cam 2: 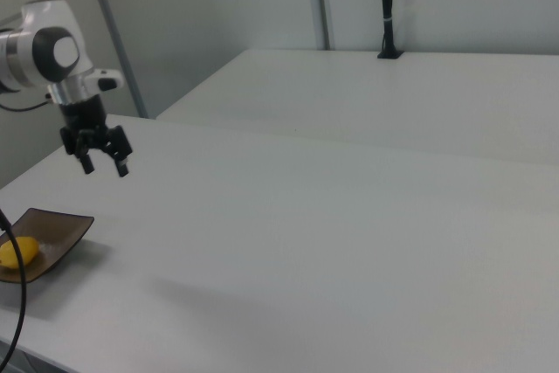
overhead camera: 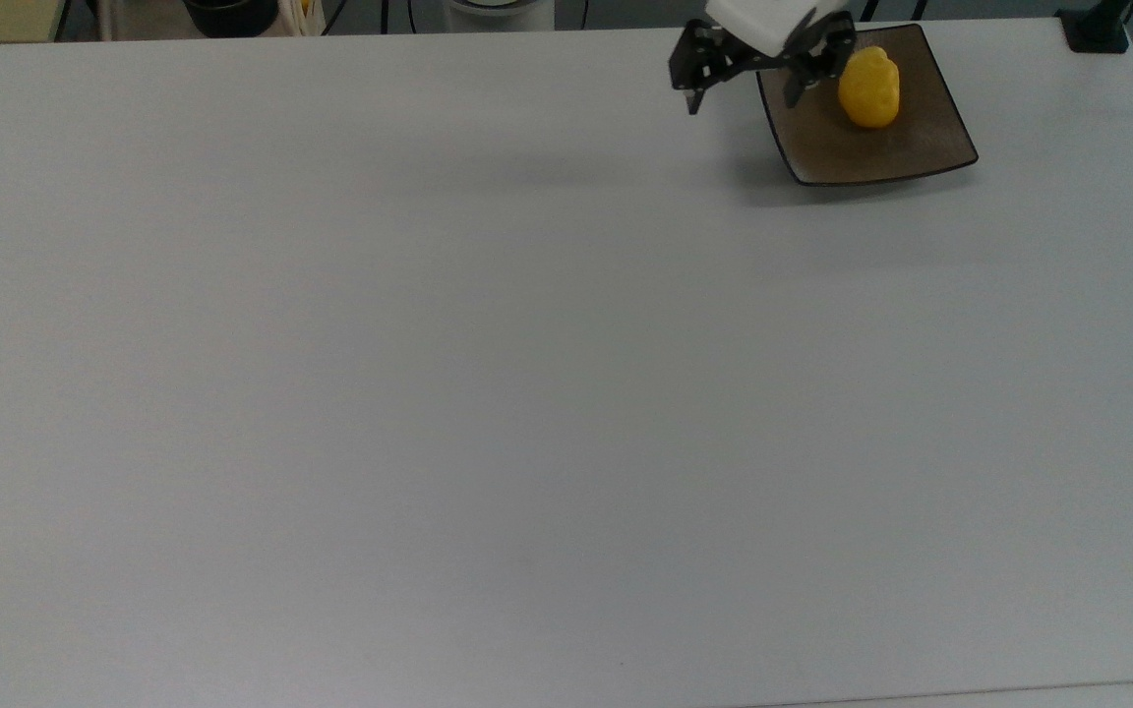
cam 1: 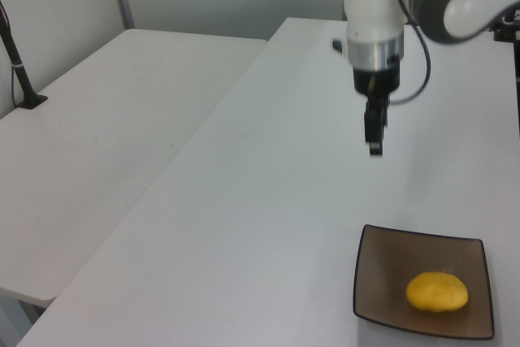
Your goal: Put potatoes on a ceramic plate
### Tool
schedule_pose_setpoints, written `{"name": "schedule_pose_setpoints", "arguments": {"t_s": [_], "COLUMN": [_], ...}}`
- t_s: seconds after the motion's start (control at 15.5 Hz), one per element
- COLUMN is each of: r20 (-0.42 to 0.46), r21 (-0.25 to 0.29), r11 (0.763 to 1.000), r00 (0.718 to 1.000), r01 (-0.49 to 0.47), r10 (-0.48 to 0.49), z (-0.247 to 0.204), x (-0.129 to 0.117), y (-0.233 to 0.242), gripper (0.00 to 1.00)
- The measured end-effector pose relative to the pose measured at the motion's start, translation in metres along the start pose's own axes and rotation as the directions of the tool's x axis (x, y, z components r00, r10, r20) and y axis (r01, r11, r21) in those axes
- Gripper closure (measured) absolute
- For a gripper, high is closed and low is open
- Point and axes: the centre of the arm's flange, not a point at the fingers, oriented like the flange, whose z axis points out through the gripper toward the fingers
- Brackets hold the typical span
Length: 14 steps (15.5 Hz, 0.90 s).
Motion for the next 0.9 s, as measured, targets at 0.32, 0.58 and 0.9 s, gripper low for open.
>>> {"name": "schedule_pose_setpoints", "arguments": {"t_s": [0.32,0.58,0.9], "r20": [-0.035,-0.058,-0.054], "r21": [0.002,0.019,0.116], "r11": [0.998,0.987,0.97], "r00": [0.997,0.985,0.974], "r01": [-0.065,-0.161,-0.213], "r10": [0.065,0.162,0.22], "z": [-0.039,-0.058,-0.062], "x": [-0.005,-0.013,-0.03], "y": [0.098,0.187,0.257], "gripper": [0.0,0.0,0.0]}}
